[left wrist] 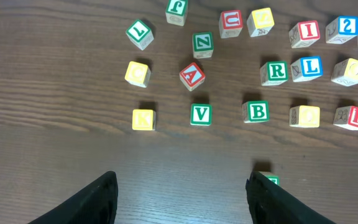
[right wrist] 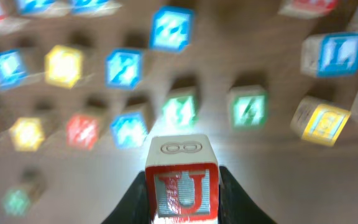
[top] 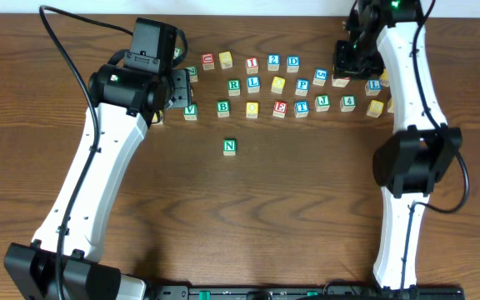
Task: Spell out NEURIPS
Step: 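Grasp the red U block with the right gripper and lift it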
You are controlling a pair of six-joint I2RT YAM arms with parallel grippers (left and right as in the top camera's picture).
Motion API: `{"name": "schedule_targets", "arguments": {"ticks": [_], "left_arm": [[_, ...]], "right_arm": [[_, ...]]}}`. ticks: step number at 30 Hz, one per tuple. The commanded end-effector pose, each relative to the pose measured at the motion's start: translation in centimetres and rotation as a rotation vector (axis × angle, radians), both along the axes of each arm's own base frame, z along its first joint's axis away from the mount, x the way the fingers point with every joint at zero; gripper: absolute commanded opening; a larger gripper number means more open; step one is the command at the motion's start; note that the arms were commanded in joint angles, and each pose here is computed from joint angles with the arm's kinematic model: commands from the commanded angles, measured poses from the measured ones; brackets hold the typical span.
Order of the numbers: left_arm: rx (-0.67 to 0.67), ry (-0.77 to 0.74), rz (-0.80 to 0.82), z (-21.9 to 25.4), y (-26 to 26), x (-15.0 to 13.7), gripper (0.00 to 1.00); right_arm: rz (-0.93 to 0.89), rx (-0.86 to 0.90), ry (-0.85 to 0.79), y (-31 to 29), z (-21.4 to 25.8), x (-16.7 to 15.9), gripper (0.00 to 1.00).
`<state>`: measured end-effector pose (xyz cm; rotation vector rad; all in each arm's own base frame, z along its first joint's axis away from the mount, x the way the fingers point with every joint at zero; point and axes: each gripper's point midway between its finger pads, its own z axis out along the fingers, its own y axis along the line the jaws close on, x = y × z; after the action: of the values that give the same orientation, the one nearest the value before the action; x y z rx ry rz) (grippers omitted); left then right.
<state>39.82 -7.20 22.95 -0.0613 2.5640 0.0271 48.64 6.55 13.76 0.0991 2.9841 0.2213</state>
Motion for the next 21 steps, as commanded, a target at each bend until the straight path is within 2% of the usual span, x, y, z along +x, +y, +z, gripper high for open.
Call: {"name": "schedule_targets", "arguments": {"ticks": [1, 11, 21], "left_arm": [[0.015, -0.001, 0.009, -0.2, 0.5, 0.3, 0.65], [0.013, -0.009, 0.105, -0.1, 4.3, 0.9, 0.65], [0.013, -0.009, 0.145, -0.1, 5.9, 1.0, 0.65]], "right_arm": [[0.136, 0.072, 0.027, 4.1, 1.8, -2.4, 0.09], [0.286, 0.044, 0.188, 10.7, -1.1, -7.4, 0.08], [0.326, -0.026, 0.303, 17.1, -6.1, -12.6, 0.08]]}}
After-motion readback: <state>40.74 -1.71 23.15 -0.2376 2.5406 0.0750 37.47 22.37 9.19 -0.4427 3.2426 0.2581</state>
